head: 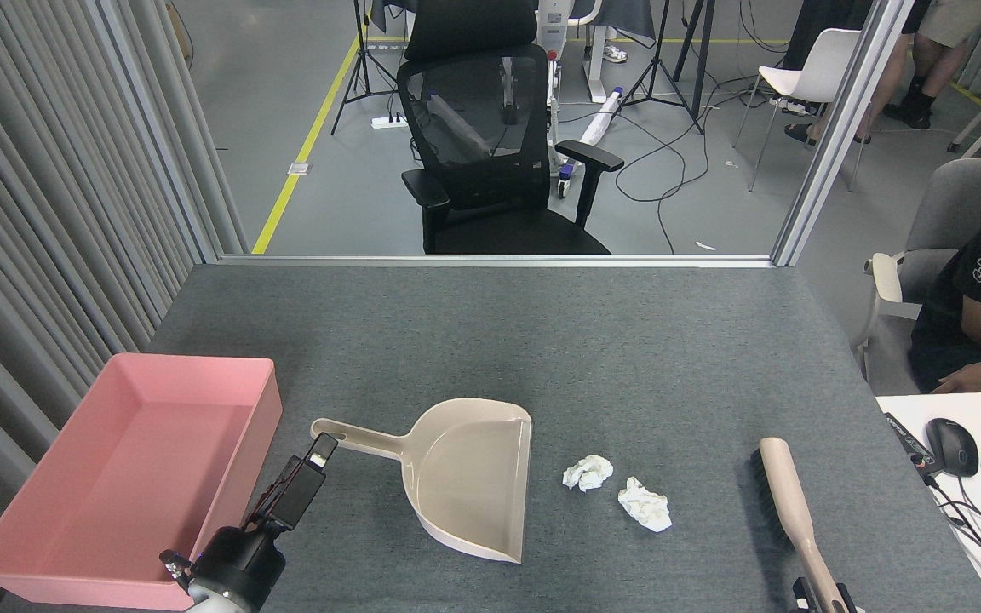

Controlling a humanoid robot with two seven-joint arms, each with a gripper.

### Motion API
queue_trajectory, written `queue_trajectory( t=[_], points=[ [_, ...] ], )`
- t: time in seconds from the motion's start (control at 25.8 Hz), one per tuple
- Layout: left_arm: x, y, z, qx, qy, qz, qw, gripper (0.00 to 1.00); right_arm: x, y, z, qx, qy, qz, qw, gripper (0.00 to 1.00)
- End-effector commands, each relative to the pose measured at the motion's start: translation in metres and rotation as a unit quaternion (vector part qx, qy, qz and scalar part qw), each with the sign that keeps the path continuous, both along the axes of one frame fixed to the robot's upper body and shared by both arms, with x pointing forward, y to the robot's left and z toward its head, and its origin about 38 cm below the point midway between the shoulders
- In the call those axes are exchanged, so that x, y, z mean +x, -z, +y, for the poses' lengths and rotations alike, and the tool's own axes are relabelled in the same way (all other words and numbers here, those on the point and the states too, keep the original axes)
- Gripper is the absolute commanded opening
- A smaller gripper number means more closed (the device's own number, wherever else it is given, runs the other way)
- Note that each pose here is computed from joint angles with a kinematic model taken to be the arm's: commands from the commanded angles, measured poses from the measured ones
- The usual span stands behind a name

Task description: Sweep and dump garbage into bin

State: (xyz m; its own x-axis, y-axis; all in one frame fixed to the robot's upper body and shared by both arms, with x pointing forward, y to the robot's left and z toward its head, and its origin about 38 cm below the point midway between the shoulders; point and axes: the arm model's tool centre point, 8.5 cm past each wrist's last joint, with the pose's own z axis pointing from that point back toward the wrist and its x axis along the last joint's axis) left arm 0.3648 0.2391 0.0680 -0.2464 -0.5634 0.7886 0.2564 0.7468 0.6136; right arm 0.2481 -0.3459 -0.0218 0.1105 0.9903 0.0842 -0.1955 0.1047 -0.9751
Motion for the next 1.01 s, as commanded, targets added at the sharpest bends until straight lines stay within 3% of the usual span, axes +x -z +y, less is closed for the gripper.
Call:
queue_trajectory(
  t=[0.0, 0.12, 0.23, 0.81, 0.97],
  points=[
    [0.001, -0.0015, -0.0001, 0.0, 0.0, -0.002, 1.0, 0.99, -0.0005, 0.0004, 0.0001, 0.0, 0.0, 0.001, 1.0, 0.44],
    [0.001, -0.001, 0.0, 0.0, 0.0, -0.001, 1.0, 0.99, -0.0018, 0.0013, 0.0001, 0.0, 0.0, 0.003, 1.0, 0.41],
    [0.001, -0.001, 0.0, 0.0, 0.0, -0.001, 1.0, 0.99, -0.0024, 0.0017, 0.0, 0.0, 0.0, 0.004, 1.0, 0.32],
    [0.001, -0.0015, -0.0001, 0.001, 0.0, -0.002, 1.0, 0.99, -0.0017, 0.0005, -0.0008, -0.001, 0.0, 0.0, 1.0, 0.3],
    [0.0015, -0.0021, -0.0001, 0.0, 0.0, -0.003, 1.0, 0.99, -0.0026, -0.0005, -0.0008, -0.001, -0.001, -0.009, 1.0, 0.13]
  ],
)
